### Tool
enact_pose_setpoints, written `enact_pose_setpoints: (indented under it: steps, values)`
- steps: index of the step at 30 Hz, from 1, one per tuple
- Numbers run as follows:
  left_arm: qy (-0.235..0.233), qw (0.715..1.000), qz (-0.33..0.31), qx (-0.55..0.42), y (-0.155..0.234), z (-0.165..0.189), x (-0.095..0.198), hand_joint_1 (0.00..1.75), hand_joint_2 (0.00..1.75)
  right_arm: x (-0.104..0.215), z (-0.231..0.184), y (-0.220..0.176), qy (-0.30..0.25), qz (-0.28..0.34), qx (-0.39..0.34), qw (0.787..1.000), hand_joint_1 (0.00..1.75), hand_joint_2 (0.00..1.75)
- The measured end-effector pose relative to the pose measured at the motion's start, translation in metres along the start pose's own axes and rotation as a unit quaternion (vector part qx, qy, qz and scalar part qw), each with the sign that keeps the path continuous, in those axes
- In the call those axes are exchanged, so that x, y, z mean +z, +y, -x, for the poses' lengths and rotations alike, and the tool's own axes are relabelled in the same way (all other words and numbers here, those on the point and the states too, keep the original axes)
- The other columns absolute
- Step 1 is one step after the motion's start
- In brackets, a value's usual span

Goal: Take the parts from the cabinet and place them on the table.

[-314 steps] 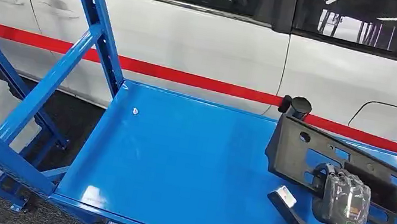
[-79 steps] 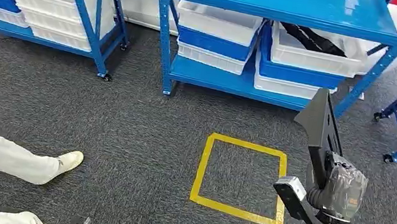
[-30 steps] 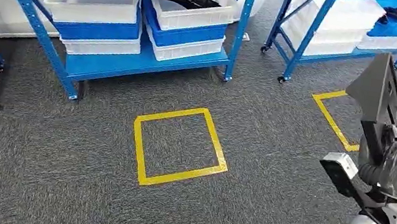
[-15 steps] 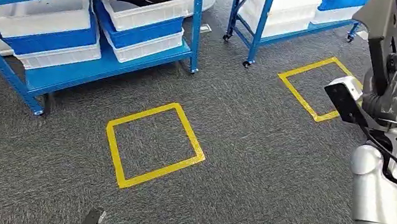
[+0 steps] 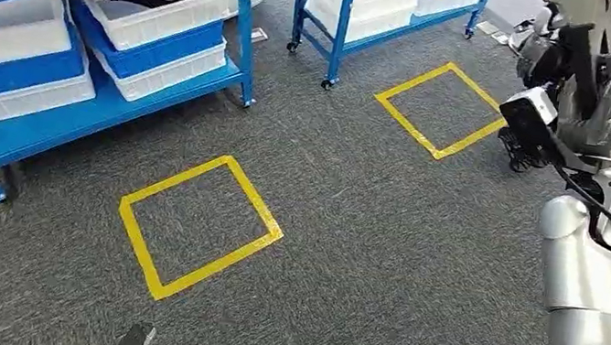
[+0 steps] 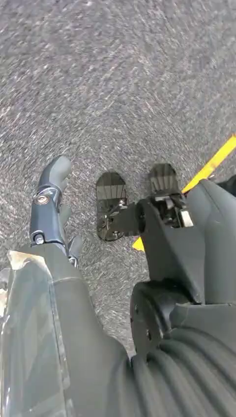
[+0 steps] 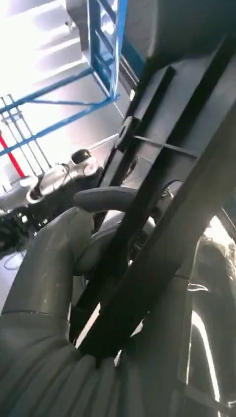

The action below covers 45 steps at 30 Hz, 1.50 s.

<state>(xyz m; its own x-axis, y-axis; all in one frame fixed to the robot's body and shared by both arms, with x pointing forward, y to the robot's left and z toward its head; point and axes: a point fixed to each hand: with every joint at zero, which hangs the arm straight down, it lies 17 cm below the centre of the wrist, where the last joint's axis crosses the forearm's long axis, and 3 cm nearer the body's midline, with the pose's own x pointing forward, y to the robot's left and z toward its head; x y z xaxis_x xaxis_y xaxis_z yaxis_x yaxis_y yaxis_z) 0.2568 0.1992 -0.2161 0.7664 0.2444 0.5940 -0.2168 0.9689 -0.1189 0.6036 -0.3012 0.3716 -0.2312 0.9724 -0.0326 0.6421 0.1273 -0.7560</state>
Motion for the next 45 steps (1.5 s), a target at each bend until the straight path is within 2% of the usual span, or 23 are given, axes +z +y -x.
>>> enact_pose_setpoints:
  steps: [12, 16, 21, 33, 45]
  values:
    - [-0.002, 1.0, -0.019, 0.017, 0.008, 0.0, -0.001, 0.0, 1.75, 0.017, -0.004, 0.021, 0.007, -0.02, -0.013, 1.0, 1.75, 1.75]
    - [0.009, 0.999, -0.024, 0.019, 0.011, 0.01, 0.002, 0.0, 1.75, 0.024, -0.009, 0.029, 0.006, -0.03, -0.019, 0.999, 1.75, 1.75]
    - [0.051, 0.997, -0.043, 0.039, 0.022, 0.023, 0.001, 0.0, 1.75, 0.022, -0.018, 0.038, -0.009, -0.042, -0.024, 0.999, 1.75, 1.75]
    - [0.066, 0.996, -0.052, 0.039, 0.026, 0.029, 0.002, 0.0, 1.75, 0.037, -0.008, 0.05, -0.002, -0.051, -0.053, 0.997, 1.75, 1.75]
    - [0.074, 0.994, -0.076, 0.015, 0.042, 0.036, 0.003, 0.0, 1.75, 0.033, -0.005, 0.045, 0.008, -0.043, -0.06, 0.997, 1.75, 1.75]
